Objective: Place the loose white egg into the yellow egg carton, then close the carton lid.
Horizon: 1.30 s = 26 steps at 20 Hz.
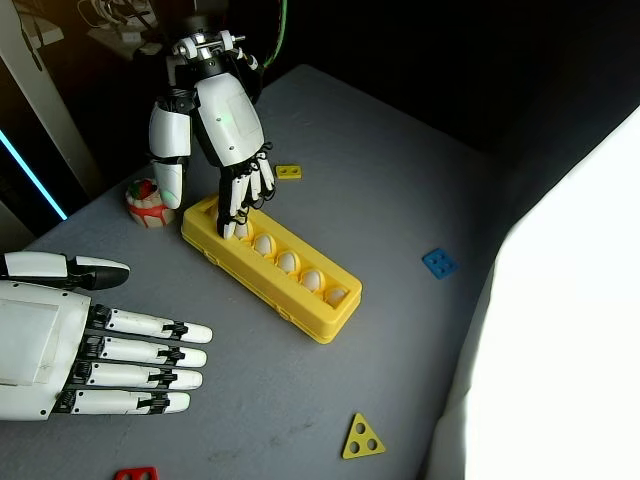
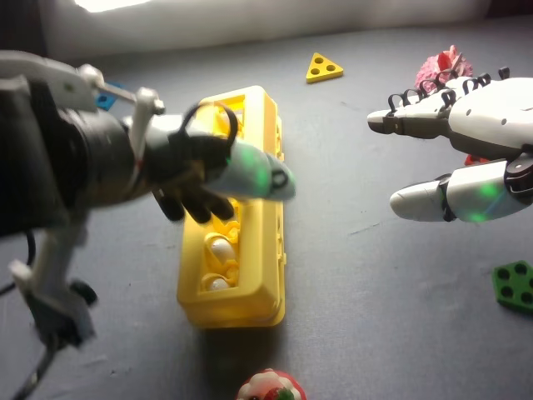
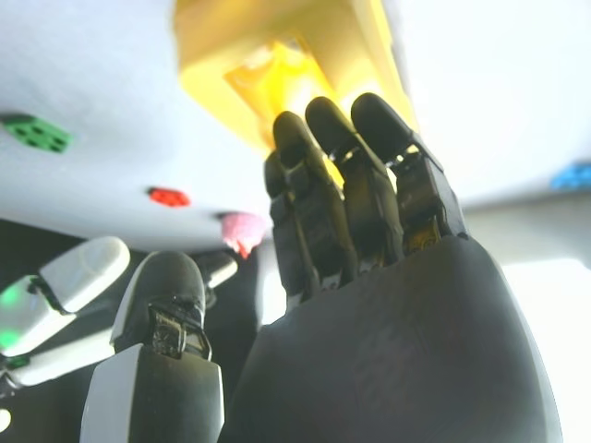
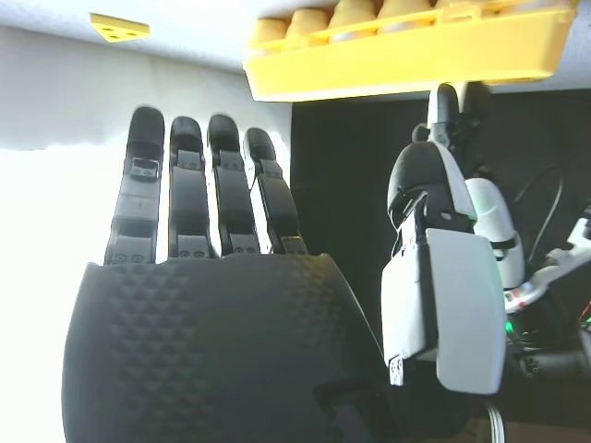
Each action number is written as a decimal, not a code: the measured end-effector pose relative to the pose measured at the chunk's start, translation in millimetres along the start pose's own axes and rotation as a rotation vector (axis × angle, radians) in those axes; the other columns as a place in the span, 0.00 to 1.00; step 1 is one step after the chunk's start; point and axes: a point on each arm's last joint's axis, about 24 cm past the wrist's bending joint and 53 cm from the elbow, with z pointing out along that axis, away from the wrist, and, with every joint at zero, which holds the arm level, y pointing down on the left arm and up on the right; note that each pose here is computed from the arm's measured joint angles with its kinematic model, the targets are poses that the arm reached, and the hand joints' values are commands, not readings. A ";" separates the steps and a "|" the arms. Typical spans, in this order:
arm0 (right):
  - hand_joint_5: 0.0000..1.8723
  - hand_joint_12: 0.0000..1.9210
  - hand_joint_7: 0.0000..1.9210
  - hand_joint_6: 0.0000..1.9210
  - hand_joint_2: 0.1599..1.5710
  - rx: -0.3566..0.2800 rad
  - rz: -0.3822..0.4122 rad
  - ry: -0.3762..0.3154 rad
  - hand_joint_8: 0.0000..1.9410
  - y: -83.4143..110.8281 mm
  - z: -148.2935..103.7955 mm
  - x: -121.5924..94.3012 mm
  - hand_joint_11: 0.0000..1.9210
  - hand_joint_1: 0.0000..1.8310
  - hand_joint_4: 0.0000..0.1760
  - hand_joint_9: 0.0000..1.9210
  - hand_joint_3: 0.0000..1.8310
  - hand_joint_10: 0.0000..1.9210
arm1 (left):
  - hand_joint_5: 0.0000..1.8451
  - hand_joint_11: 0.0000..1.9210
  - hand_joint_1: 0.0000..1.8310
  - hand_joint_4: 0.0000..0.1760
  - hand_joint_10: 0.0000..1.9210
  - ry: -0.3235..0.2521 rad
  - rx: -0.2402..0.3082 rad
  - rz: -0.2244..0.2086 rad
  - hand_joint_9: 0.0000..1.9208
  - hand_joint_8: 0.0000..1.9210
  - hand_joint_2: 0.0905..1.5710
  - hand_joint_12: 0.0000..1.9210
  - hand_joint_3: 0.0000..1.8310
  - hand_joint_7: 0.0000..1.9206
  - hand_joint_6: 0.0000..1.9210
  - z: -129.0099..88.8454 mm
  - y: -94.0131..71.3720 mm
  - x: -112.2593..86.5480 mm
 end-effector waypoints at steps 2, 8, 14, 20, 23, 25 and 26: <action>0.09 0.30 0.10 0.00 0.70 -0.001 -0.001 0.001 0.00 0.2 0.1 0.3 0.00 0.13 0.00 0.08 0.00 0.00 | 0.28 0.00 0.14 0.00 0.43 -0.023 0.017 0.070 0.16 0.00 0.79 0.77 0.00 0.33 0.01 -0.4 -7.9 -16.7; 0.33 0.65 0.38 0.20 0.71 -0.005 -0.002 -0.002 0.09 2.0 -0.1 0.3 0.00 0.13 0.00 0.23 0.00 0.30 | 0.36 0.03 0.08 0.00 0.48 -0.118 0.053 0.245 0.21 0.04 0.81 0.78 0.00 0.40 0.03 -2.4 -17.6 -71.9; 0.58 1.00 0.62 0.89 0.75 -0.006 -0.002 -0.005 0.92 2.2 -0.1 -0.3 0.44 0.06 0.00 0.58 0.00 1.00 | 0.45 0.23 0.08 0.00 0.89 -0.129 0.144 0.360 0.36 0.76 0.81 1.00 0.00 0.44 0.66 -9.4 -37.2 -85.2; 0.76 1.00 0.81 1.00 0.78 -0.008 -0.002 -0.012 1.00 2.8 -0.2 -1.9 0.85 0.03 1.00 0.82 0.01 1.00 | 0.64 0.60 0.04 0.00 1.00 -0.119 0.192 0.372 0.65 1.00 0.83 1.00 0.00 0.66 1.00 -14.0 -45.7 -79.7; 0.81 1.00 0.85 1.00 0.79 -0.010 -0.004 -0.016 1.00 3.3 -0.2 -3.0 0.89 0.04 1.00 0.86 0.01 1.00 | 0.69 0.66 0.04 0.67 1.00 -0.119 0.204 0.371 0.70 1.00 0.84 1.00 0.00 0.71 1.00 -16.0 -49.5 -78.9; 0.81 1.00 0.85 1.00 0.79 -0.011 -0.004 -0.018 1.00 3.4 -0.2 -3.4 0.89 0.04 1.00 0.86 0.01 1.00 | 0.69 0.66 0.04 0.90 1.00 -0.121 0.205 0.372 0.70 1.00 0.84 1.00 0.00 0.70 1.00 -16.1 -49.8 -79.3; 0.81 1.00 0.85 1.00 0.79 -0.011 -0.004 -0.018 1.00 3.4 -0.2 -3.4 0.89 0.05 1.00 0.86 0.00 1.00 | 0.68 0.65 0.05 0.96 1.00 -0.120 0.203 0.372 0.69 1.00 0.84 1.00 0.00 0.69 1.00 -16.0 -49.3 -79.3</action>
